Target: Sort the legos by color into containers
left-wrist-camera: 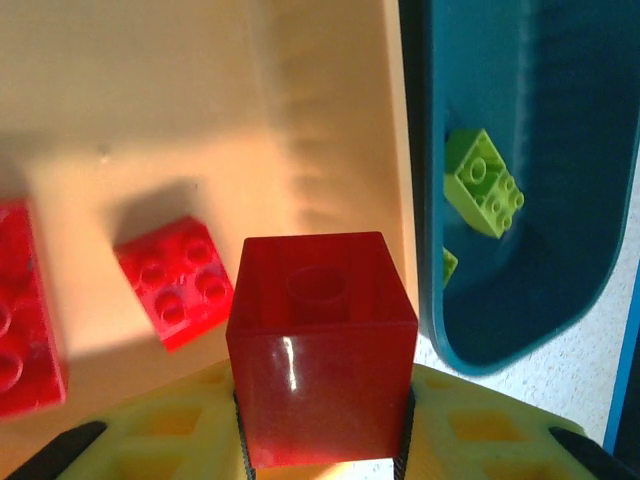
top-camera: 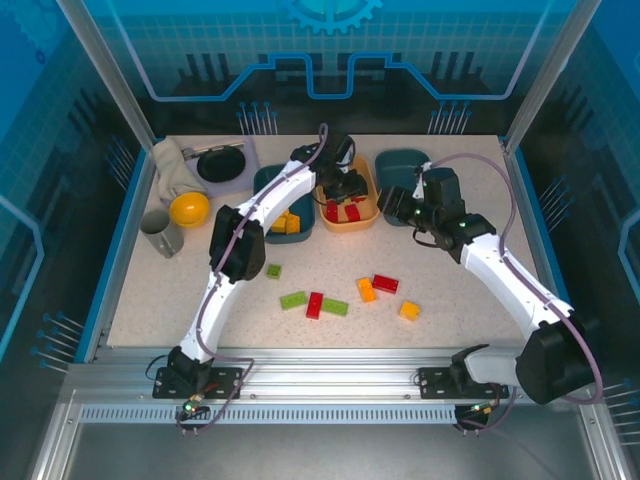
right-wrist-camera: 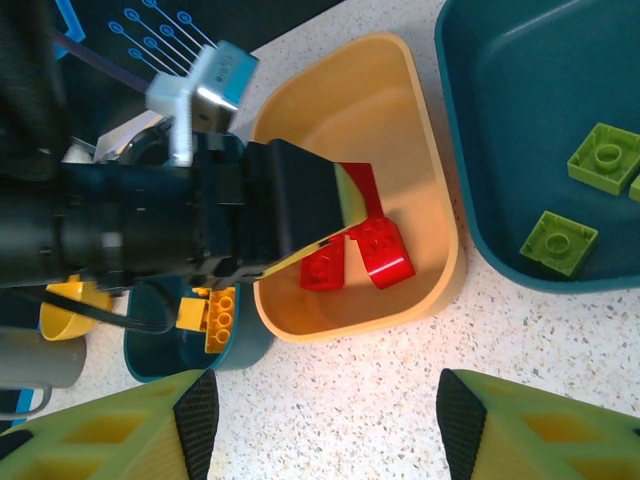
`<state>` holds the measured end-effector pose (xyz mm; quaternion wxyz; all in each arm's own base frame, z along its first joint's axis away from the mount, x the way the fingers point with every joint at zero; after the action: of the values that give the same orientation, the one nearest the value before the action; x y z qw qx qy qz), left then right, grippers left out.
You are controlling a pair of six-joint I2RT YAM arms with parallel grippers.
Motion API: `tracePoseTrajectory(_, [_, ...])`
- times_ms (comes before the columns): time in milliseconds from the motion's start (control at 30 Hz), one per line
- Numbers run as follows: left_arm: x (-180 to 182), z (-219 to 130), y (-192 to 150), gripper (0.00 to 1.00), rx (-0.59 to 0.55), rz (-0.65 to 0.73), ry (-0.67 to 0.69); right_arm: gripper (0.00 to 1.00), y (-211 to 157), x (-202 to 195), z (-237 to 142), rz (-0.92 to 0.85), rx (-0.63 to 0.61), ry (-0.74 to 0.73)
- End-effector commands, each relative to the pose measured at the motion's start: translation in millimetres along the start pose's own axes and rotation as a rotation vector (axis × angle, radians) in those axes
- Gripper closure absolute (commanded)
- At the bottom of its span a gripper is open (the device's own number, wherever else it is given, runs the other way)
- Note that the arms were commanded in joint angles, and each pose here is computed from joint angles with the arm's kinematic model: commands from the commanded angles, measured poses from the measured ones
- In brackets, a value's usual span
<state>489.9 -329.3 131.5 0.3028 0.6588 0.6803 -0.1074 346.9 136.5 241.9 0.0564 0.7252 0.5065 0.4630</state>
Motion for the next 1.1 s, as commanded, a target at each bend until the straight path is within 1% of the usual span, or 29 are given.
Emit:
tracePoseTrajectory(0, [-17, 1, 16, 0.64, -0.024, -0.023, -0.106, 0.38, 11, 4, -4, 0.024, -0.006, 0.021])
tracePoseTrajectory(133, [-4, 22, 8, 0.62, 0.028, -0.069, -0.086, 0.38, 8, -3, -3, 0.039, 0.005, 0.006])
tracePoseTrajectory(233, [-3, 28, 5, 0.56, 0.042, -0.072, -0.091, 0.38, 6, -4, -3, 0.042, 0.009, 0.005])
tracePoseTrajectory(433, [-1, 25, 2, 0.49, 0.051, -0.072, -0.067, 0.38, 4, -5, -1, 0.051, 0.020, 0.003])
tracePoseTrajectory(533, [-2, 16, 2, 0.46, 0.046, -0.068, -0.057, 0.38, 2, -6, 0, 0.054, 0.027, 0.002])
tracePoseTrajectory(700, [-19, -15, 11, 0.41, -0.019, -0.043, -0.068, 0.38, 0, 2, -4, -0.010, 0.028, -0.005])
tracePoseTrajectory(800, [-32, -43, 16, 0.38, -0.071, -0.033, -0.067, 0.38, -7, 8, -5, -0.087, 0.037, -0.024])
tracePoseTrajectory(900, [-37, -76, 15, 0.35, -0.129, -0.048, -0.028, 0.38, -19, 18, -5, -0.193, 0.057, -0.033])
tracePoseTrajectory(1000, [-25, -112, 7, 0.32, -0.188, -0.090, 0.044, 0.38, -40, 35, -4, -0.342, 0.092, -0.026])
tracePoseTrajectory(1067, [-10, -133, -5, 0.31, -0.209, -0.130, 0.094, 0.38, -62, 48, 0, -0.448, 0.136, -0.009])
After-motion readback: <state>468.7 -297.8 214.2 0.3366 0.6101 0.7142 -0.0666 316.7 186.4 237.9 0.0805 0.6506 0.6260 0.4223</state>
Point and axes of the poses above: each hand's point on the last joint's axis, 136 mm out from that joint toward the fingers, its own z axis out along the fingers, its own x axis along the line the jaws close on, y = z × x, the point moved 3 cm from there along -z, back along the fingers, and after that the axes turned 6 degrees about z, right-handed, at the moved point
